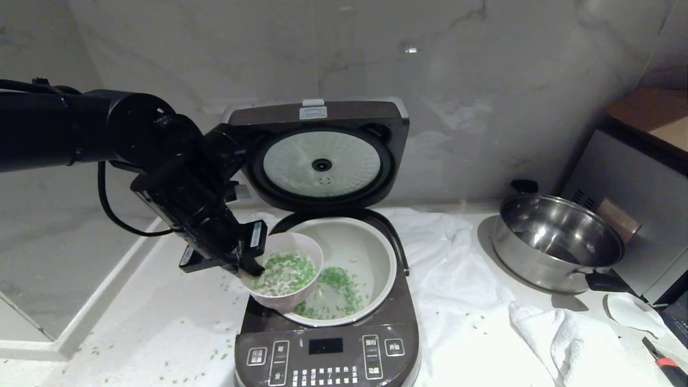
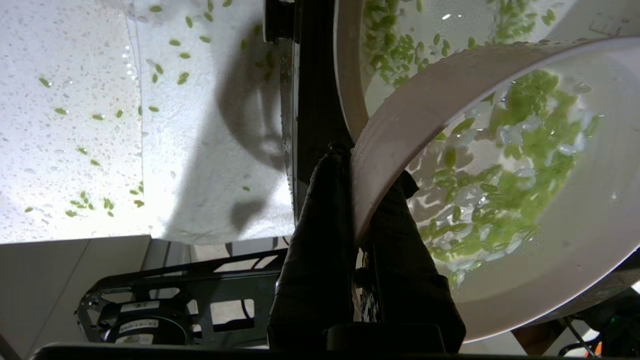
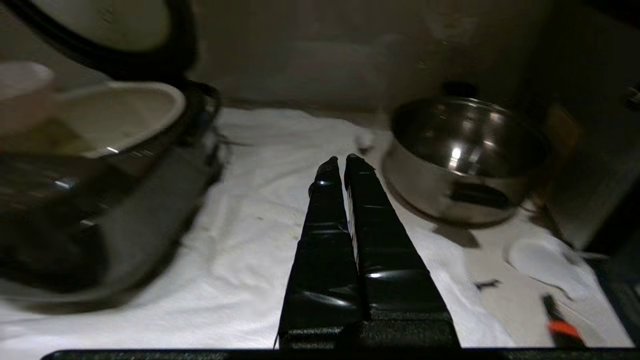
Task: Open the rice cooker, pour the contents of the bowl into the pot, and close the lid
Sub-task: Pour the water from the bowl into the rice cooker
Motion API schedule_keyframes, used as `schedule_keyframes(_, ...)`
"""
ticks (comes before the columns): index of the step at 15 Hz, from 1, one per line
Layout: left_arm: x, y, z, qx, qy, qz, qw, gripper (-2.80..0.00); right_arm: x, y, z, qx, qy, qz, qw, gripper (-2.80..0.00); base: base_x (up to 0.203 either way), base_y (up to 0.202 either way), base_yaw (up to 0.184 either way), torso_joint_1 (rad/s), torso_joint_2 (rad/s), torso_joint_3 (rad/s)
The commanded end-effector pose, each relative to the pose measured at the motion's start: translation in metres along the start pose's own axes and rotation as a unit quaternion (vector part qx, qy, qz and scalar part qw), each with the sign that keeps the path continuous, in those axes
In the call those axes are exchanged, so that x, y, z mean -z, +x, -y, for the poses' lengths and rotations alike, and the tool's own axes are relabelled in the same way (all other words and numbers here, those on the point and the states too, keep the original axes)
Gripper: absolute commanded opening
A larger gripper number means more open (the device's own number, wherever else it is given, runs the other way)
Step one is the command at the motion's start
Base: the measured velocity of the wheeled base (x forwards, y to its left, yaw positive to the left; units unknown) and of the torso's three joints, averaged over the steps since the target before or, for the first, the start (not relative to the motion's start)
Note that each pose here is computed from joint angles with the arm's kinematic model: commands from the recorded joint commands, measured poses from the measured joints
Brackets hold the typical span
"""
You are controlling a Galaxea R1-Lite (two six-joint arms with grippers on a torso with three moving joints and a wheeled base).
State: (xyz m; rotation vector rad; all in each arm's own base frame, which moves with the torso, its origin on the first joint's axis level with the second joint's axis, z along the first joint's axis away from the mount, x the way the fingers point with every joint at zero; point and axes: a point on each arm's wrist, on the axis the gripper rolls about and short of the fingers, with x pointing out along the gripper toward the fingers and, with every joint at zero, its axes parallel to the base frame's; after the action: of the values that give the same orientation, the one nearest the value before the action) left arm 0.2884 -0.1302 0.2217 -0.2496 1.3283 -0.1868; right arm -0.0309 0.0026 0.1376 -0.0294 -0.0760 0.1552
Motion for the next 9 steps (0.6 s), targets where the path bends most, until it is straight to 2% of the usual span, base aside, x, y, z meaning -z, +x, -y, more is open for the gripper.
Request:
schedule_keyframes(1, 0.003, -0.005, 0.001, 0.003, 0.0, 0.003, 1.0, -2.8, -0.051, 0.032, 0.004, -0.049, 0.04, -0.046, 0.997, -2.8, 0.0, 0.0, 0.0, 0.0, 0.0, 0.0)
schedule_keyframes(4, 0.005, -0.01, 0.0, 0.005, 0.001, 0.008, 1.0, -2.8, -0.091, 0.094, 0.006, -0.127, 0.077, -0.103, 0.984, -2.8, 0.0, 0.0, 0.0, 0.0, 0.0, 0.0)
schedule_keyframes(7, 0.005, -0.014, 0.002, 0.009, 0.004, 0.014, 0.9999, -2.8, -0.113, 0.174, 0.001, -0.198, 0.098, -0.14, 0.965, -2.8, 0.0, 0.0, 0.0, 0.0, 0.0, 0.0)
schedule_keyframes(9, 0.008, -0.011, 0.008, 0.011, 0.013, 0.009, 0.9998, -2.8, -0.122, 0.221, -0.011, -0.249, 0.105, -0.152, 0.951, -2.8, 0.0, 0.0, 0.0, 0.0, 0.0, 0.0)
